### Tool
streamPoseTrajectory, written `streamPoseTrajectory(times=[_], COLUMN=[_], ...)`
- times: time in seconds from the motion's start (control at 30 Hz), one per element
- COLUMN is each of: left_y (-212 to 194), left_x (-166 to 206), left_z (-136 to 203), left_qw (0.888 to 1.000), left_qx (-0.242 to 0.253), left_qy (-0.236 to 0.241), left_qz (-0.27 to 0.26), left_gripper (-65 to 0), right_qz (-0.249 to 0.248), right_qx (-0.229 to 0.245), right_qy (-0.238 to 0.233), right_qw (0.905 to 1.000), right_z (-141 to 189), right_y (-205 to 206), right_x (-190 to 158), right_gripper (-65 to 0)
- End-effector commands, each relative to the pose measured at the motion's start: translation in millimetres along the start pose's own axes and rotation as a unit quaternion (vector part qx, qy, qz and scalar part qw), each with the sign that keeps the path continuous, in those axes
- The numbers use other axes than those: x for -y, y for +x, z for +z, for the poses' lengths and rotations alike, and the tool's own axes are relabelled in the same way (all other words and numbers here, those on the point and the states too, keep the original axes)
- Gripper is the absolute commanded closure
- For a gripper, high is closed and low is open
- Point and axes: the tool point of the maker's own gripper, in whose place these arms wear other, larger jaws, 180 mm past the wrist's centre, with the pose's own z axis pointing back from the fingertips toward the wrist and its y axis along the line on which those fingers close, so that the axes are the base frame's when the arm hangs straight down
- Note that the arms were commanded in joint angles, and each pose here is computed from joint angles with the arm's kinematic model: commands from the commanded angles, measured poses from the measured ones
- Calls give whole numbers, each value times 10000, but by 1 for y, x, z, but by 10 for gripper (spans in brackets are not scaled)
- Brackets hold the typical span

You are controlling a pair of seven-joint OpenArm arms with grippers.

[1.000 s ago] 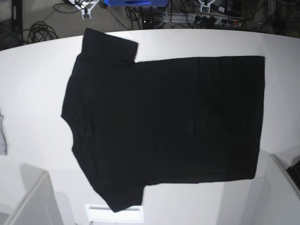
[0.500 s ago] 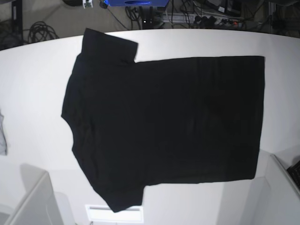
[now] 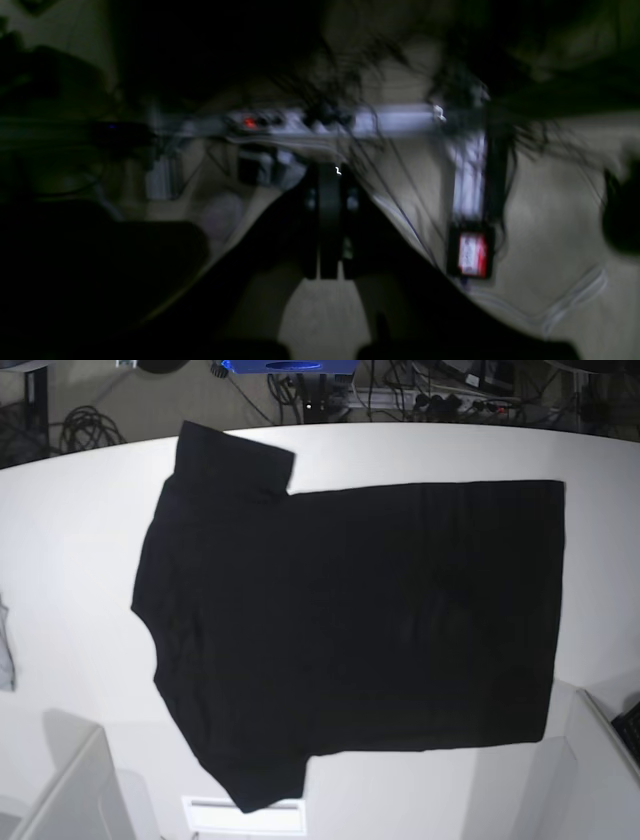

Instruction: Fold the T-shirt properly

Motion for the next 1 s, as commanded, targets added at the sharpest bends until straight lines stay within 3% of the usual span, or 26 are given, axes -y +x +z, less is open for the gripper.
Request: streamPoseTrajectory(times=[0.0,0.2,0.33,0.53,0.63,0.8,0.9,0.97], left_y=[3,71,114,166,192,227,240,243], left_x=[-17,-41,-53,-61,-61,-56,-53,-52], left_z=[12,41,61,85,94,102,101,99], left_qw=[9999,9952,9883,9756,9674,9542,9483,9463], left_qx=[70,944,1476,2126,2449,2933,3121,3186], left_qy=[119,261,391,558,639,586,565,549], left_qz=[-18,59,-9,-3,46,34,70,104], left_gripper=[0,0,0,0,0,0,0,0], right_qz=[-58,-352,-900,-1259,-1249,-659,-442,-257], right_qx=[98,410,738,1300,1787,2643,2807,2732], right_qy=[-112,-350,123,640,942,1424,1689,1799], right_qw=[9999,9979,9931,9814,9714,9516,9438,9446], right_z=[8,37,55,90,109,140,147,147], right_y=[6,51,86,144,175,228,243,248], right_x=[10,38,47,61,56,31,13,5], right_gripper=[0,0,0,0,0,0,0,0])
